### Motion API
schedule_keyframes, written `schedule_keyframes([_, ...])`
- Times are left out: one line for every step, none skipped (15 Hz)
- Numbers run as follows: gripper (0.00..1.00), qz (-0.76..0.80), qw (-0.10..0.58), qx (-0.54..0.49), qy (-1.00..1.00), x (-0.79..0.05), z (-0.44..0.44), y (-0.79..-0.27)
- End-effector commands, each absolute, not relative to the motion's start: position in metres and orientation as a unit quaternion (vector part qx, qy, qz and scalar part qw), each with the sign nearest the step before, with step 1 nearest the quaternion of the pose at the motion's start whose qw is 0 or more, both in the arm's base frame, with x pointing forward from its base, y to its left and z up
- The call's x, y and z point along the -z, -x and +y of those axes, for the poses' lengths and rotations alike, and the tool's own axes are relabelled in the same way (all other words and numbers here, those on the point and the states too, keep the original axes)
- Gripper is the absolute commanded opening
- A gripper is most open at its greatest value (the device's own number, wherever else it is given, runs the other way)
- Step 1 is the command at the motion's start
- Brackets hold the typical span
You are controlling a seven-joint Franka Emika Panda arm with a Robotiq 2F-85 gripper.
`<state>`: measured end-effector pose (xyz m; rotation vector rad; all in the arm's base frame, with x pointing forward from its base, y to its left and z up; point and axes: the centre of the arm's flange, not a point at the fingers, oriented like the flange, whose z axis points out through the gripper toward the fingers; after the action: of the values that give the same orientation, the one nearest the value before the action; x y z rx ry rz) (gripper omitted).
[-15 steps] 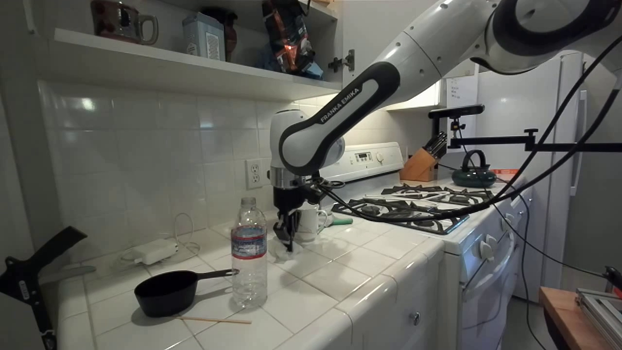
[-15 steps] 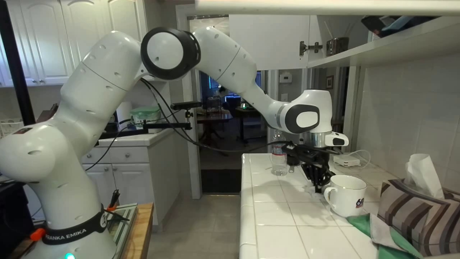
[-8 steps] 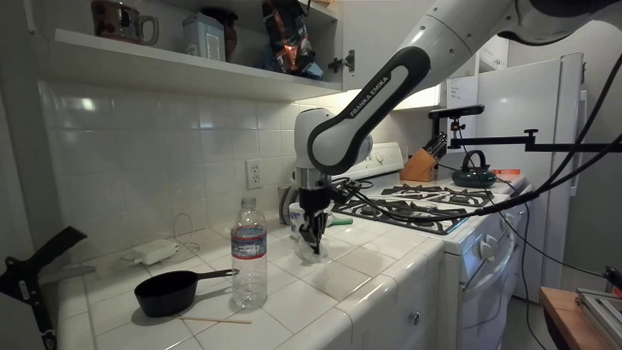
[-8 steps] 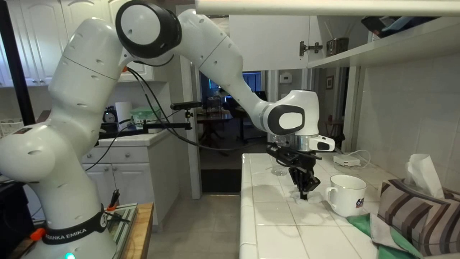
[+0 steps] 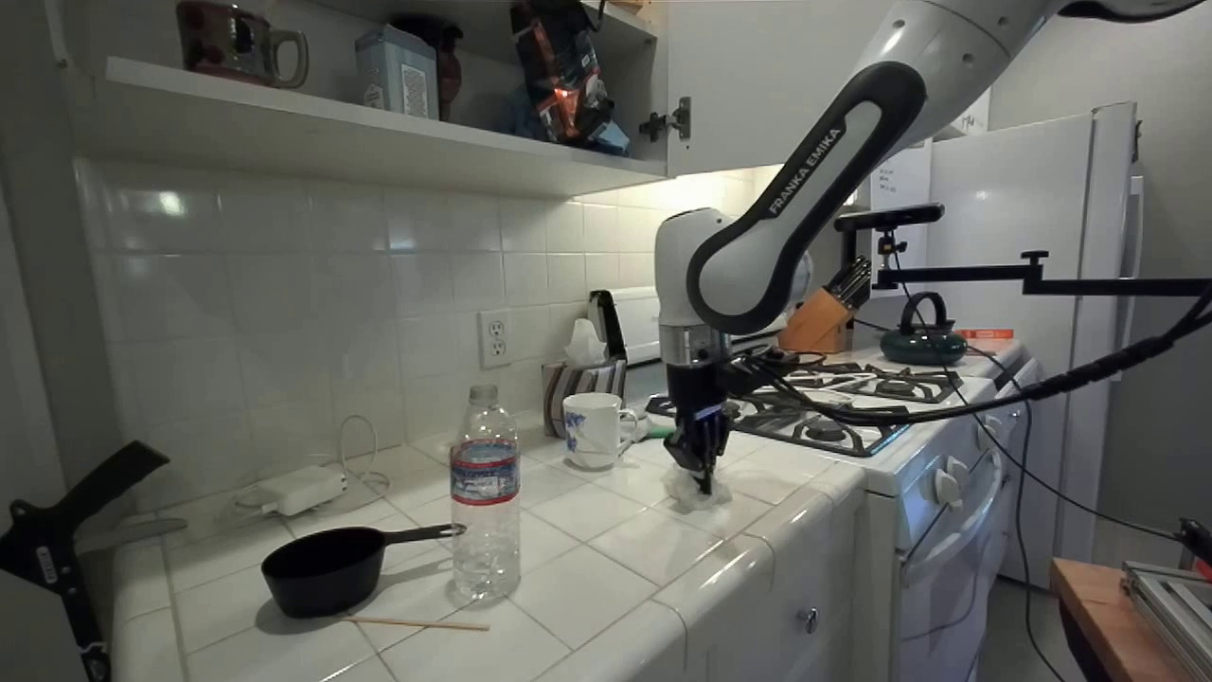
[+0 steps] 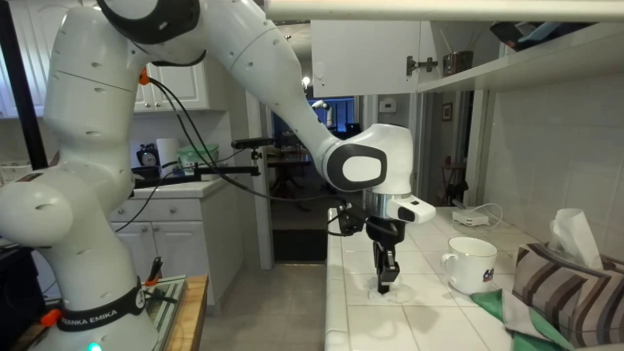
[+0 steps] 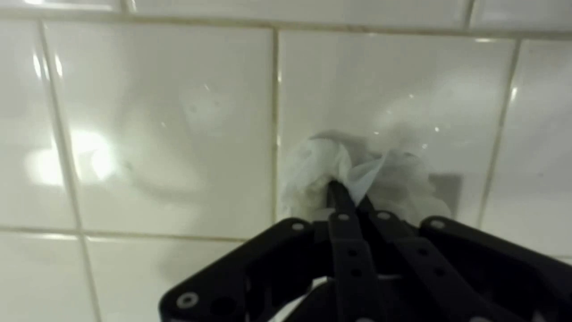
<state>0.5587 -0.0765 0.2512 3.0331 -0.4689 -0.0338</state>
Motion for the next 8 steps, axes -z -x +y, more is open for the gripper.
schedule_keyframes([0.01,-0.237,0.029,0.050,-0.970,-0.215,-0.119,-0.491])
schedule_keyframes([0.01,-0.258,0.026,0.052,-0.964,-0.214,-0.133,-0.484])
schedule_keyframes([0.01,-0.279,0.023,0.054,-0.959,-0.213,-0.147,-0.477])
schedule_keyframes([0.01,-0.300,0.020,0.055,-0.952,-0.213,-0.162,-0.470])
schedule_keyframes([0.01,-0.320,0.016,0.057,-0.946,-0.212,-0.179,-0.465])
schedule_keyframes([0.01,-0.337,0.011,0.058,-0.940,-0.211,-0.196,-0.461])
schedule_keyframes([0.01,-0.354,0.007,0.058,-0.934,-0.210,-0.213,-0.457])
schedule_keyframes([0.01,-0.368,0.002,0.057,-0.928,-0.208,-0.230,-0.455])
